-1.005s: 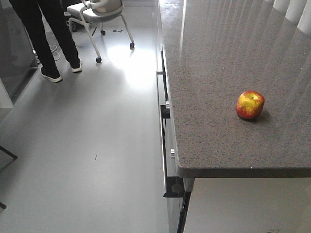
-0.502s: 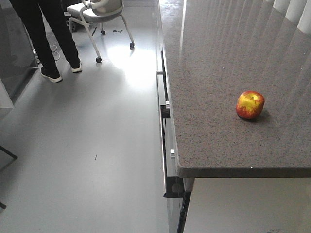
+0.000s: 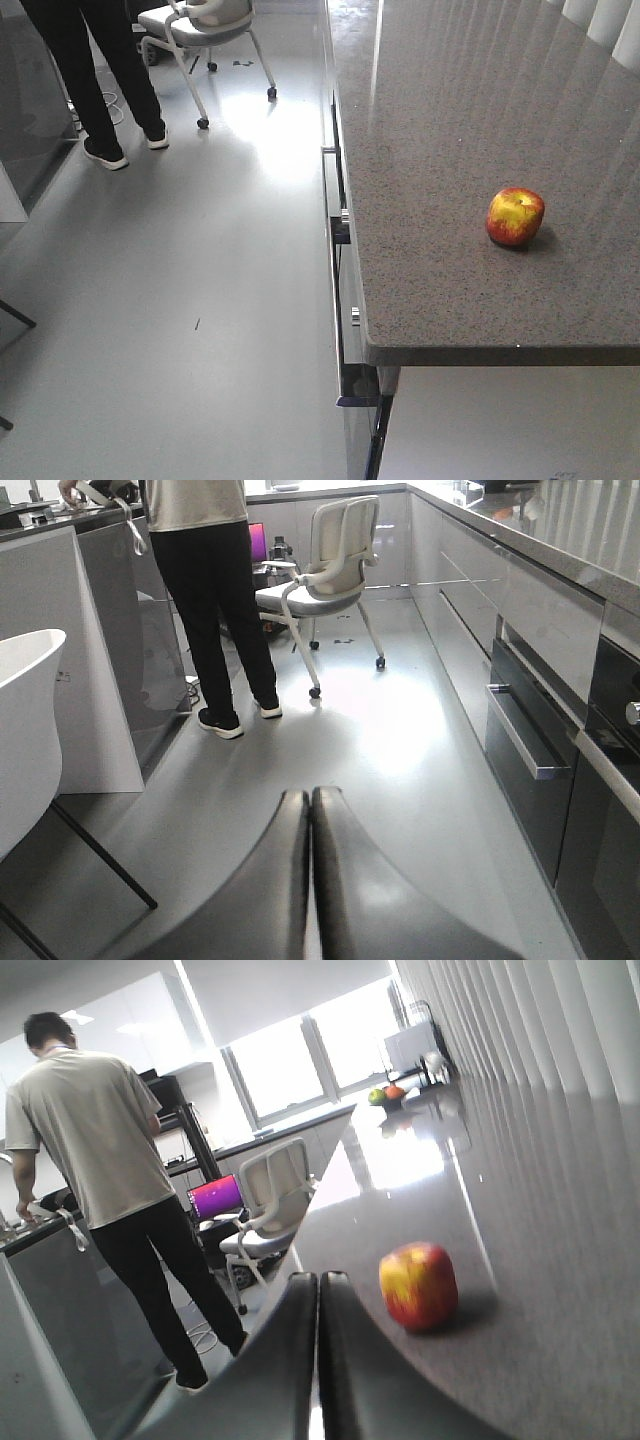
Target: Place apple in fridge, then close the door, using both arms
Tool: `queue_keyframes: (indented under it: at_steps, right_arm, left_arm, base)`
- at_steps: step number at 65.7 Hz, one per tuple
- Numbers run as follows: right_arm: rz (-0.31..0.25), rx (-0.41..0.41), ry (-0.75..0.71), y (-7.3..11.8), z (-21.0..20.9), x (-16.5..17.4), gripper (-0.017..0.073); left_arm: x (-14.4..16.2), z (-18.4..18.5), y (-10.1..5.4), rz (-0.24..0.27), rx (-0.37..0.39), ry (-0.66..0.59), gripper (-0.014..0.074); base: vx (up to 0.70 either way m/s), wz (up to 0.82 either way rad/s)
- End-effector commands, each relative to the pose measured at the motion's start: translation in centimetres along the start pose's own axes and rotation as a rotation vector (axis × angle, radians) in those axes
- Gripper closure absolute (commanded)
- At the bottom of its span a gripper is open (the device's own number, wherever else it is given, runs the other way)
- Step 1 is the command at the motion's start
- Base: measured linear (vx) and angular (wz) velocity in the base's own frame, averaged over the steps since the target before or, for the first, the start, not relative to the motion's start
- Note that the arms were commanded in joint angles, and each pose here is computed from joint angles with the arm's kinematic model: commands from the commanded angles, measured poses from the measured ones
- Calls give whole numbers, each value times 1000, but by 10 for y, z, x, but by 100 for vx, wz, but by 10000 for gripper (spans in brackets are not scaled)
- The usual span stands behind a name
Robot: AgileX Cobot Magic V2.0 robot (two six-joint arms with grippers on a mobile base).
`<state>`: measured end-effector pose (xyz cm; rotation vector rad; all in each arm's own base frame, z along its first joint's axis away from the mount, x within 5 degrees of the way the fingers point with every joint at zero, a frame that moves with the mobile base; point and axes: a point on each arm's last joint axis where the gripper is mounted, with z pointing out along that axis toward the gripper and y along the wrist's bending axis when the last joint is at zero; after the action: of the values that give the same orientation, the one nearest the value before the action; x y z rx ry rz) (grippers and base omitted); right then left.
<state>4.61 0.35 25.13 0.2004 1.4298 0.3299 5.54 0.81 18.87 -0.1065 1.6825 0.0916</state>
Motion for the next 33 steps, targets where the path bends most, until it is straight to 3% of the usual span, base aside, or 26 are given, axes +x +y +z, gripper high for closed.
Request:
queue_keyframes:
  at_steps: [1,11,18,23,33]
  right_arm:
    - [-116,-18,-40,17,-3,-46,561]
    - [-242,-8,97,34,6,-88,526]
    - [-294,-13,150,42,16,-109,434]
    - [-308,-11,183,45,25,-116,322]
    - [-306,0,218,45,43,-117,-17]
  left_arm:
    - [-12,-3,-1,-9,18,-98,599]
    - [-12,-3,-1,-9,18,-98,599]
    - [-12,-3,-1,-9,18,-98,599]
    - [-12,-3,-1,-9,18,-98,599]
    - [-12,-3,-1,-9,18,-98,599]
  base:
    - [0,0]
    - [0,0]
    - [0,0]
    - [0,0]
    - [0,0]
